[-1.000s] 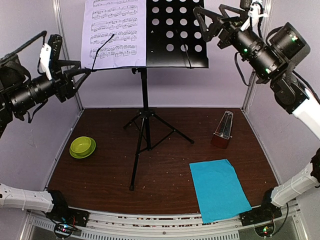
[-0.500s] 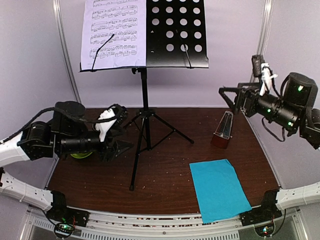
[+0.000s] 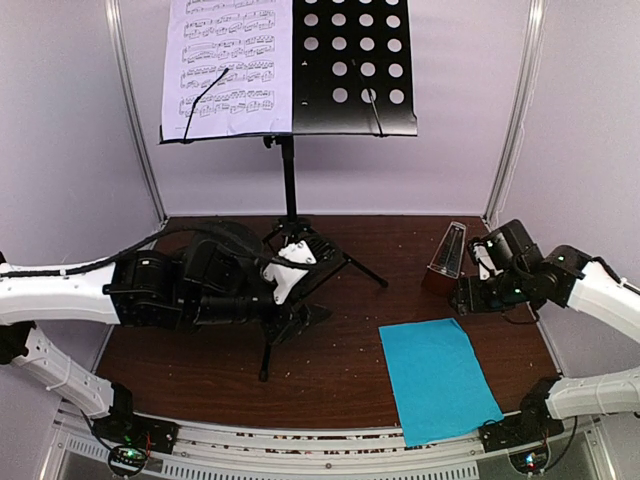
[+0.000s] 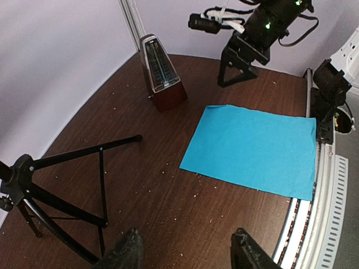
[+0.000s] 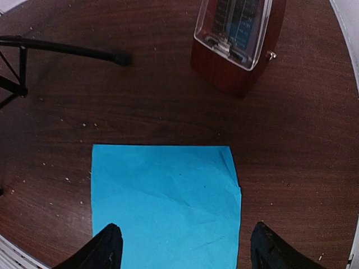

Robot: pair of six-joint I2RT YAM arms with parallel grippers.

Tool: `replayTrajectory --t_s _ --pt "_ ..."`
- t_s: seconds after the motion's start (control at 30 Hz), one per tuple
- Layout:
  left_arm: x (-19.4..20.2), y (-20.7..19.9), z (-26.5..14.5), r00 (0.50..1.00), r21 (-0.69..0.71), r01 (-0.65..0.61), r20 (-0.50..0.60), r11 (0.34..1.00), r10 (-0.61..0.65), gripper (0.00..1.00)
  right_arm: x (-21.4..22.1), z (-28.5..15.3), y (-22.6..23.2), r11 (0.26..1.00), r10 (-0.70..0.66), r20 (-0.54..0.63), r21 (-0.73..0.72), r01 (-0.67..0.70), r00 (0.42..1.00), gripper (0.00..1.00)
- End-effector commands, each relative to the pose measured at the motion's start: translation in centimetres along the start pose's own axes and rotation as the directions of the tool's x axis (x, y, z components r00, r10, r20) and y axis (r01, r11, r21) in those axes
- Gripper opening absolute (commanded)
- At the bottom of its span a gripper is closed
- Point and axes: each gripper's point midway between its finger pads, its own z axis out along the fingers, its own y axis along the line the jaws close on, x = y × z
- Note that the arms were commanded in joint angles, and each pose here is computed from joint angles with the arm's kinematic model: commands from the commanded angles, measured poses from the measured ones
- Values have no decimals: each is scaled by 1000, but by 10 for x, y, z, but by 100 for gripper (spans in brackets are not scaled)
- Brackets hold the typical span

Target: Set up the instrument practice props

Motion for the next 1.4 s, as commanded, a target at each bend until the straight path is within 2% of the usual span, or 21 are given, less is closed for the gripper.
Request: replayTrajectory --t_s 0.0,0.2,0.53,1.0,1.2,1.37 --pt "-39 8 -9 988 -25 69 137 997 -65 56 11 19 -15 997 26 -77 69 -20 997 77" --pt "-44 8 -7 988 -26 72 138 997 -67 55 16 53 -34 990 55 -164 140 -32 985 71" --pt "-44 17 -15 985 -63 97 152 993 -86 55 22 101 -39 990 57 -264 143 -20 963 58" --pt "-39 22 -19 988 -89 82 135 993 -70 55 34 140 -62 977 56 -366 213 25 929 44" --pt "-41 24 -21 989 -99 72 139 993 -58 55 27 144 -67 976 64 -376 219 22 924 24" --pt "-46 25 -22 988 -109 51 147 993 -35 55 27 145 -74 977 86 -399 215 3 913 13"
